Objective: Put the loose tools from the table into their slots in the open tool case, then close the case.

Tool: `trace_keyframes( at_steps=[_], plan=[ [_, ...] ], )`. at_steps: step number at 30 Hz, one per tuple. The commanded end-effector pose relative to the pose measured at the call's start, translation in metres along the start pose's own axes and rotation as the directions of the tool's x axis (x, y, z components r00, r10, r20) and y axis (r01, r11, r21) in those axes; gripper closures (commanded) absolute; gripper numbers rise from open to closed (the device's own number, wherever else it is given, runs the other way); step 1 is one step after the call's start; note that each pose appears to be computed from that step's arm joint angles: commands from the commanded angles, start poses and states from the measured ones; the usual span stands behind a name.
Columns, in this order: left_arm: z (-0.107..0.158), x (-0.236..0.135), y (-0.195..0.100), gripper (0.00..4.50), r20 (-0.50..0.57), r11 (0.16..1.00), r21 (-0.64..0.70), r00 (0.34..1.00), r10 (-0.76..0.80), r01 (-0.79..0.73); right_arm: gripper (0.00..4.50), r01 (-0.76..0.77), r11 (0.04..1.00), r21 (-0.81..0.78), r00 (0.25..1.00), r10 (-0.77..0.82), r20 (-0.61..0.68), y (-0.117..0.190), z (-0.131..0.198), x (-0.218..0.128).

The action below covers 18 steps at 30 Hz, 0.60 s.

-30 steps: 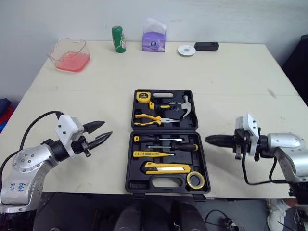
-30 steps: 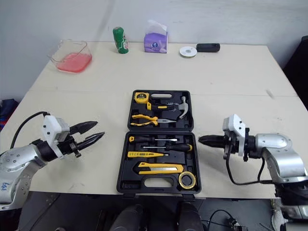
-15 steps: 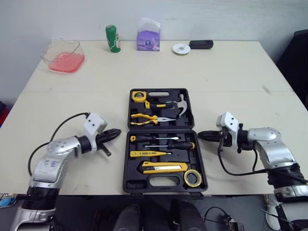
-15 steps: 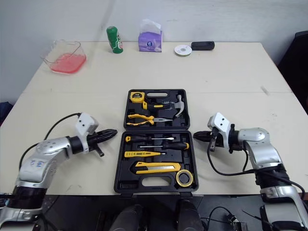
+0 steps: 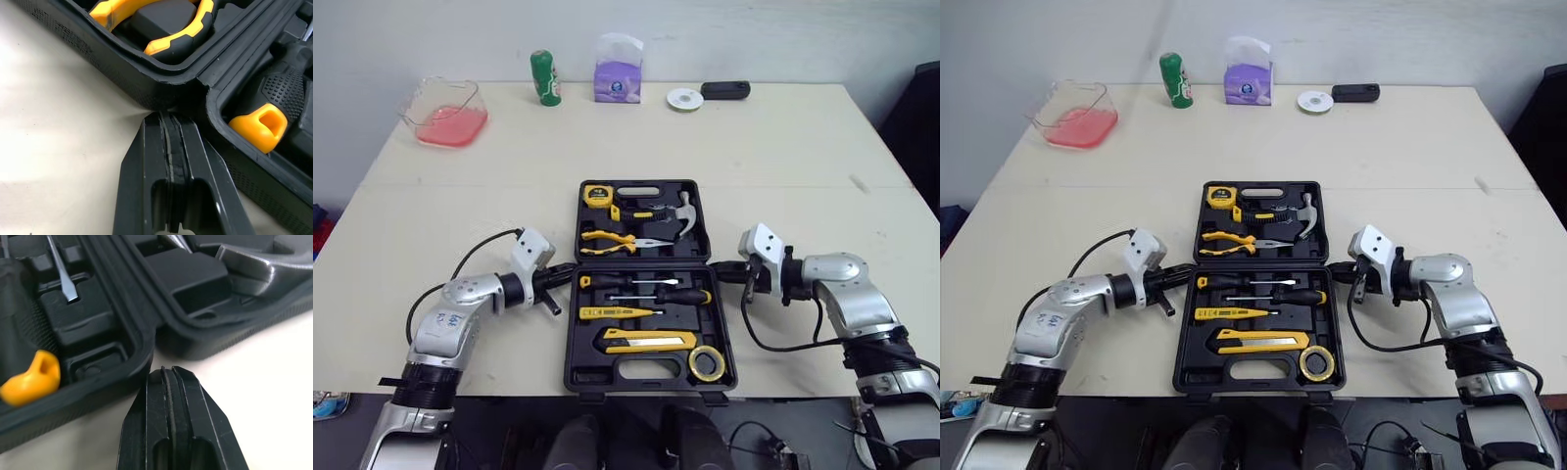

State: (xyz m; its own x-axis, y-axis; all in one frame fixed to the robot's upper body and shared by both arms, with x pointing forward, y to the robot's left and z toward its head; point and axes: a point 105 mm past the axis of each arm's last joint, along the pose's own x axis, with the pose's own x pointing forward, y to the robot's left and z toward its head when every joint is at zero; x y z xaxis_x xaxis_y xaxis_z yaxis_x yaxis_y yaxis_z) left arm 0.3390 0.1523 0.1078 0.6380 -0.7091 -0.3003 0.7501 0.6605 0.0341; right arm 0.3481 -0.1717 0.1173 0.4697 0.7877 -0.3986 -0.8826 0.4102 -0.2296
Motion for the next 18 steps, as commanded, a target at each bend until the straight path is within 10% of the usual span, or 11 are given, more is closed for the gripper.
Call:
trace_keyframes(
  at_steps=[1,18],
  plan=[
    [0.008,0.009,-0.005,4.48,0.018,0.998,0.064,1.0,-0.018,0.017,4.5,-0.01,0.998,-0.063,0.999,0.012,0.036,-0.001,0.017,0.003],
    [0.0,0.005,-0.001,4.48,0.009,0.996,0.085,1.0,0.007,-0.008,4.5,0.042,0.995,-0.088,0.999,-0.04,0.02,-0.019,0.021,-0.002]
  ],
)
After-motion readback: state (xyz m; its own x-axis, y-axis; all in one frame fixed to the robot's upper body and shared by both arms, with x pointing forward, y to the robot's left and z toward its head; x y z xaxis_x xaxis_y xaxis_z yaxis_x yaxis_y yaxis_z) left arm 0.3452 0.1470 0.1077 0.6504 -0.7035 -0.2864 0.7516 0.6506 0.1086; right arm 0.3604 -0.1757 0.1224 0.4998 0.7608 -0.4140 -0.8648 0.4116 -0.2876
